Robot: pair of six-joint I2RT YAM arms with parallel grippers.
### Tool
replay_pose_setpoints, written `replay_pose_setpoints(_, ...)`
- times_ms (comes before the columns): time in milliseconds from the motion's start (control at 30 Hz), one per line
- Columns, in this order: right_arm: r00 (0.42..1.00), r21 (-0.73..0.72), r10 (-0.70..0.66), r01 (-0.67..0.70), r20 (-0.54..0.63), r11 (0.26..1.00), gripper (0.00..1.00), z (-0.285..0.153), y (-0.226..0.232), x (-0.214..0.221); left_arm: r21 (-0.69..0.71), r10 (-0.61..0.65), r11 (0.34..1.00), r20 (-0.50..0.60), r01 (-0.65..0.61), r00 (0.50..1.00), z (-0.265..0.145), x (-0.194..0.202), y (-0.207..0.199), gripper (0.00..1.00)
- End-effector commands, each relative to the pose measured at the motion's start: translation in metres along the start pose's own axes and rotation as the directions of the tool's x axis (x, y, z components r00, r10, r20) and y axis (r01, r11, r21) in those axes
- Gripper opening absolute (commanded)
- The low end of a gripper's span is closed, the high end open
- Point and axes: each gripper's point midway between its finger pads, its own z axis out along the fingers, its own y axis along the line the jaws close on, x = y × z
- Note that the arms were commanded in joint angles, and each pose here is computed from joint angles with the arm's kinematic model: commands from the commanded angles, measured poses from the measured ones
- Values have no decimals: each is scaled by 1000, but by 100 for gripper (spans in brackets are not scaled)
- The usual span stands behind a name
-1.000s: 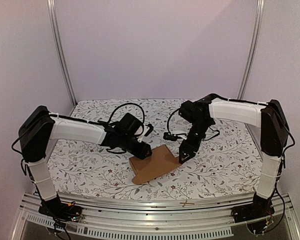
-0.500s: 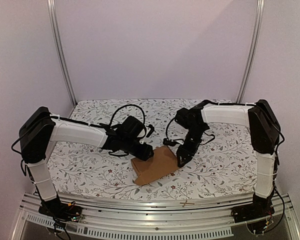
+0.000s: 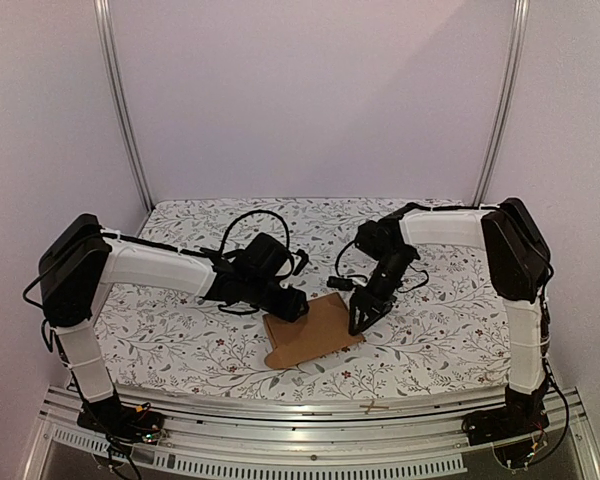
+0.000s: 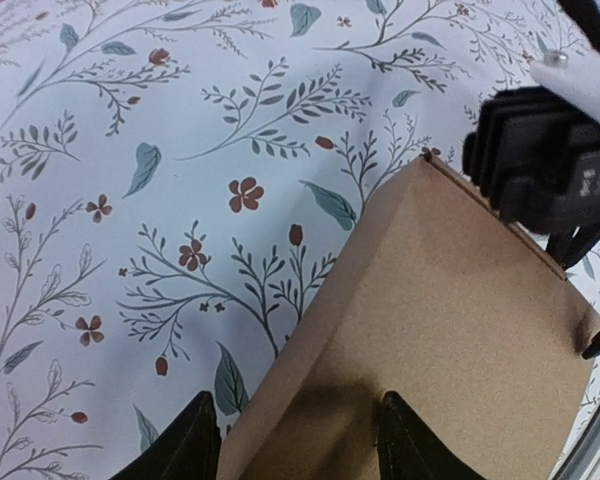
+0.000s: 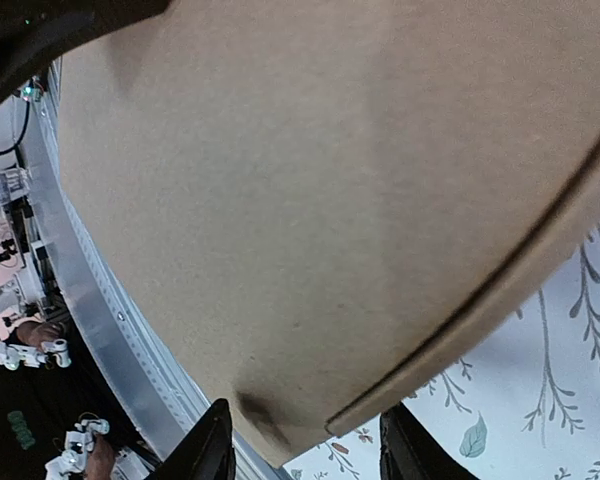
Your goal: Fold the paper box
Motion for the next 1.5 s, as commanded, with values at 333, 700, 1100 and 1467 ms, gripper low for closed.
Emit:
replay_pose_setpoints(333,972,-330,228,-201,47,922,44,-8,0,-15,-38,-6,999,-151,0,989,12,48,1,54)
replay_pose_setpoints(700,974,15,139,-144,179,989,52,-67,-39,-9,-43,30,999,-79,-34,996,-18,16,-10,54)
replay_pose_setpoints(1100,987,-23,36,-33,156,999,46,-44,-22,-50,-77,44,996,-13,-45,999,-62,5,1,54)
replay_pose_setpoints(1467,993,123,-57,44,102,991,20,-7,-41,-94,-19,45,999,62,-44,997,-96,18,-3,52)
